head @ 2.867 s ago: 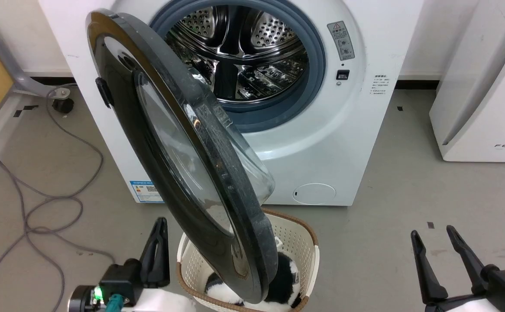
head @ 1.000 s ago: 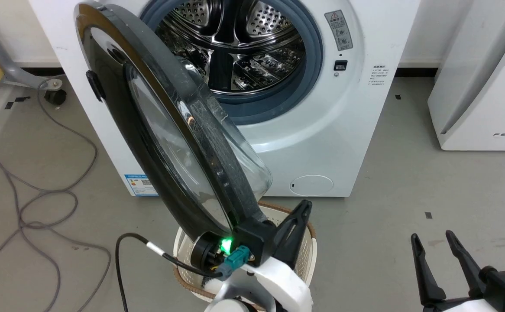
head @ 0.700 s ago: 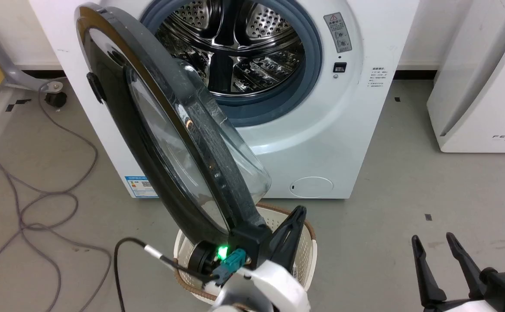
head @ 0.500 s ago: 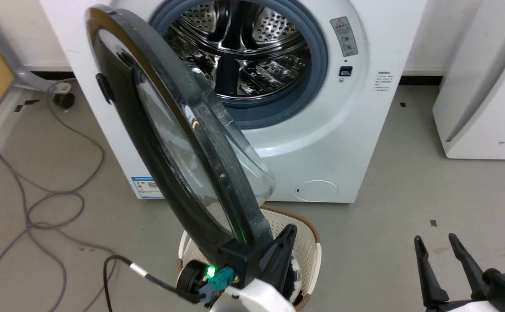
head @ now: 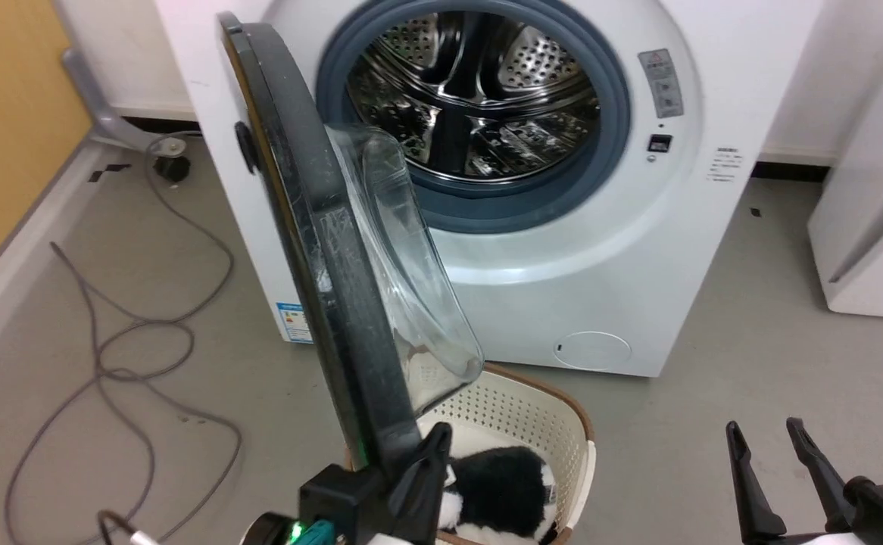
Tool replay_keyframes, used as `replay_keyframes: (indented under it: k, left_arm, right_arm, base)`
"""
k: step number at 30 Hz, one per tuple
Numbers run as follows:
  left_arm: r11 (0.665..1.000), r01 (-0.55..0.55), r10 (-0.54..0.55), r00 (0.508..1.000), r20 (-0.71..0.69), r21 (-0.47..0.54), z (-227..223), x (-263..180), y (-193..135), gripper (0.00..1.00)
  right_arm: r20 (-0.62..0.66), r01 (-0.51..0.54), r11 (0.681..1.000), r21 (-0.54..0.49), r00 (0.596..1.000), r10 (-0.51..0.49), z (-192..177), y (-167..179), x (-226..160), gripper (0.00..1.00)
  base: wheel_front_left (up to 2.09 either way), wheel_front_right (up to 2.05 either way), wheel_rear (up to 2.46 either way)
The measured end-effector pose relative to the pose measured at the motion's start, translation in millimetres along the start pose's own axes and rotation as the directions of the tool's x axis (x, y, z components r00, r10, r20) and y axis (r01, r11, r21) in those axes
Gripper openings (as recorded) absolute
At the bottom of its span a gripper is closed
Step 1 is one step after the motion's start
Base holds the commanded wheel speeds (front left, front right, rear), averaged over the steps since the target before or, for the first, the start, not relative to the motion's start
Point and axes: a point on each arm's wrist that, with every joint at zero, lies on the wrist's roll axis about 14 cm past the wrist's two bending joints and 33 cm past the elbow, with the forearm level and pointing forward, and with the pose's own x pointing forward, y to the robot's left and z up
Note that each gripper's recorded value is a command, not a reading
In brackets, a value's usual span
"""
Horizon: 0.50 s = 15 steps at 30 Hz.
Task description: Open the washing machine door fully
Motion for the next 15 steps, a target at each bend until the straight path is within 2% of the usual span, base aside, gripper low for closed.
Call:
replay_keyframes:
  k: [8,11,15]
  left_arm:
    - [0.987,-0.158,0.157,0.986,0.052,0.011,14.5,-21.9,38.2,0.00]
    - [0.969,-0.245,0.242,0.966,0.087,0.019,22.5,-29.0,62.3,0.00]
    - [0.929,-0.367,0.358,0.924,0.133,0.044,31.9,-38.7,99.1,0.00]
  right_arm:
    - [0.000,-0.050,0.999,-0.006,0.999,0.050,1.5,14.6,9.4,1.00]
    - [0.002,-0.063,0.998,-0.010,0.998,0.063,2.3,18.3,12.8,1.00]
    - [-0.004,-0.077,0.997,-0.009,0.997,0.077,0.7,22.3,16.2,1.00]
  base:
    - [0.00,0.00,0.00]
    - [0.00,0.00,0.00]
    - [0.00,0.00,0.00]
